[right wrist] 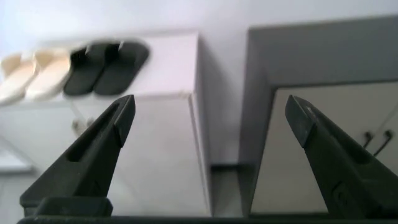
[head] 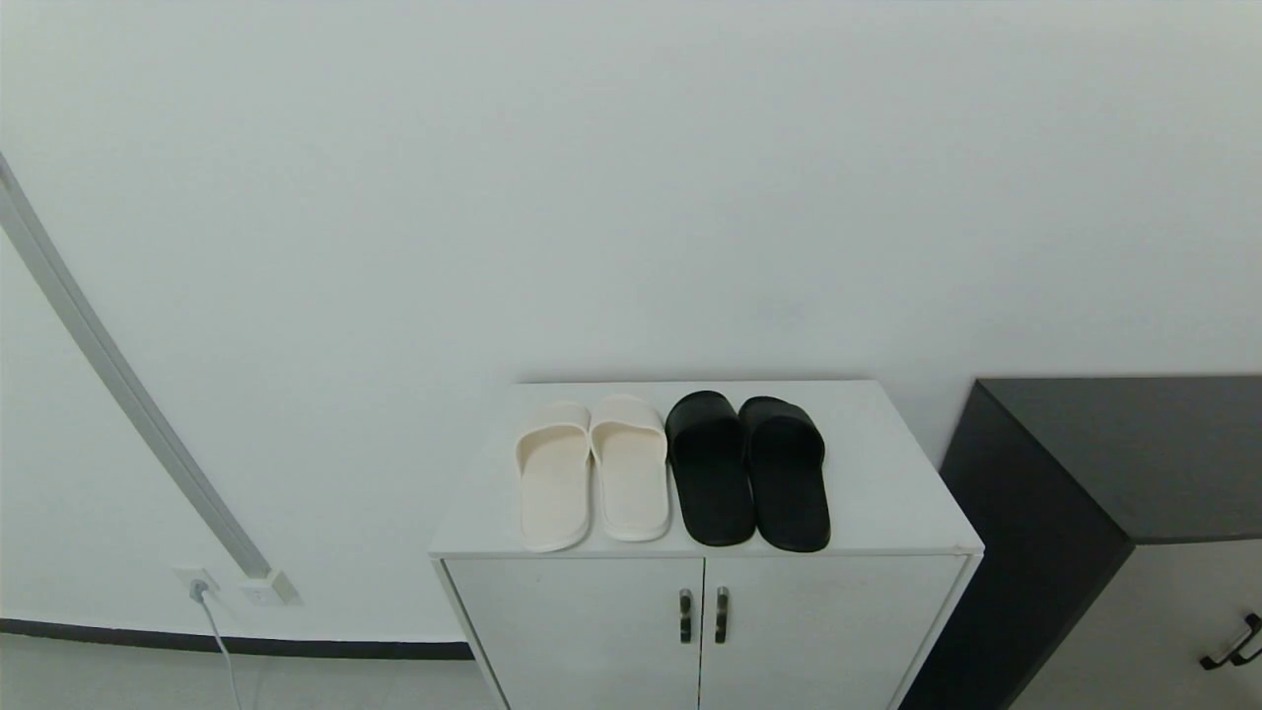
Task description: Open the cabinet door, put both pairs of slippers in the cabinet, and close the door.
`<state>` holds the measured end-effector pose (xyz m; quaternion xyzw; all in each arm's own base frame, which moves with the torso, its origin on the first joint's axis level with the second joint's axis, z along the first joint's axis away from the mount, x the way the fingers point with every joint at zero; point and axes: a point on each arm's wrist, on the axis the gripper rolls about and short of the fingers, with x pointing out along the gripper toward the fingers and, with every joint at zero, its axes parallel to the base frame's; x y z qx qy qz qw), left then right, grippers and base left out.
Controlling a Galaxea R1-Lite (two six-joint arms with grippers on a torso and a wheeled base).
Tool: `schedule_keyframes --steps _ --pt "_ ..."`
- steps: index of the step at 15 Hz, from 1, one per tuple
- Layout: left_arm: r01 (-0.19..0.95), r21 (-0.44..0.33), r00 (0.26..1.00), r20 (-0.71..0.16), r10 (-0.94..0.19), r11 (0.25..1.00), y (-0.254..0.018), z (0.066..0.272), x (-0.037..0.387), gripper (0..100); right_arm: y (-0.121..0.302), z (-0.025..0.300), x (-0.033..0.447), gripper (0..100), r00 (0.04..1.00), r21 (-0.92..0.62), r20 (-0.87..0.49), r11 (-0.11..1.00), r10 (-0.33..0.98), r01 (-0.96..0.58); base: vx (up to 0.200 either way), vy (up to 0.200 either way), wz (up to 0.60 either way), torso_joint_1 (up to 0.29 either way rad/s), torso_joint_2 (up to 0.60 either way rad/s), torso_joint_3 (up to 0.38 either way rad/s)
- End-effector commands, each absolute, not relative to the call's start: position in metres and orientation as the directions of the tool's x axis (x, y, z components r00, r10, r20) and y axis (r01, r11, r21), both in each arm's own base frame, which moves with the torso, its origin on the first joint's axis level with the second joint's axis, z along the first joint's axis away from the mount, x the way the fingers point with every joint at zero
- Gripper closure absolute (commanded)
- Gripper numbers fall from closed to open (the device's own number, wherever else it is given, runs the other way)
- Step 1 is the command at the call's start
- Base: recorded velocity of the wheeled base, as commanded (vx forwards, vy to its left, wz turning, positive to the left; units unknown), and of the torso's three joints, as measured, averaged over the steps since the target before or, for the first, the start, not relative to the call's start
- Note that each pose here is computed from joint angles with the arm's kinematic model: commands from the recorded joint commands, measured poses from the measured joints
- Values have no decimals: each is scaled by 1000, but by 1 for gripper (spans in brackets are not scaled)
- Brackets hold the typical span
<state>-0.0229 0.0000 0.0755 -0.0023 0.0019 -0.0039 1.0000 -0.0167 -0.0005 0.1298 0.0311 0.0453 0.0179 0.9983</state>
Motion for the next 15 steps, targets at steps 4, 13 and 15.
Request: schedule_keyframes --steps 4,13,15 --pt "8 -5 1000 -5 -8 1000 0 75 -23 100 9 141 52 0 895 133 -350 960 277 -246 0 0 0 0 0 0" --pt "9 -5 1000 -5 -9 1000 0 75 -23 100 129 172 166 0 880 127 -332 940 340 -316 0 0 0 0 0 0" --pt "9 -5 1000 -5 -9 1000 0 75 -23 100 164 176 183 0 895 110 -320 950 311 -292 0 0 0 0 0 0"
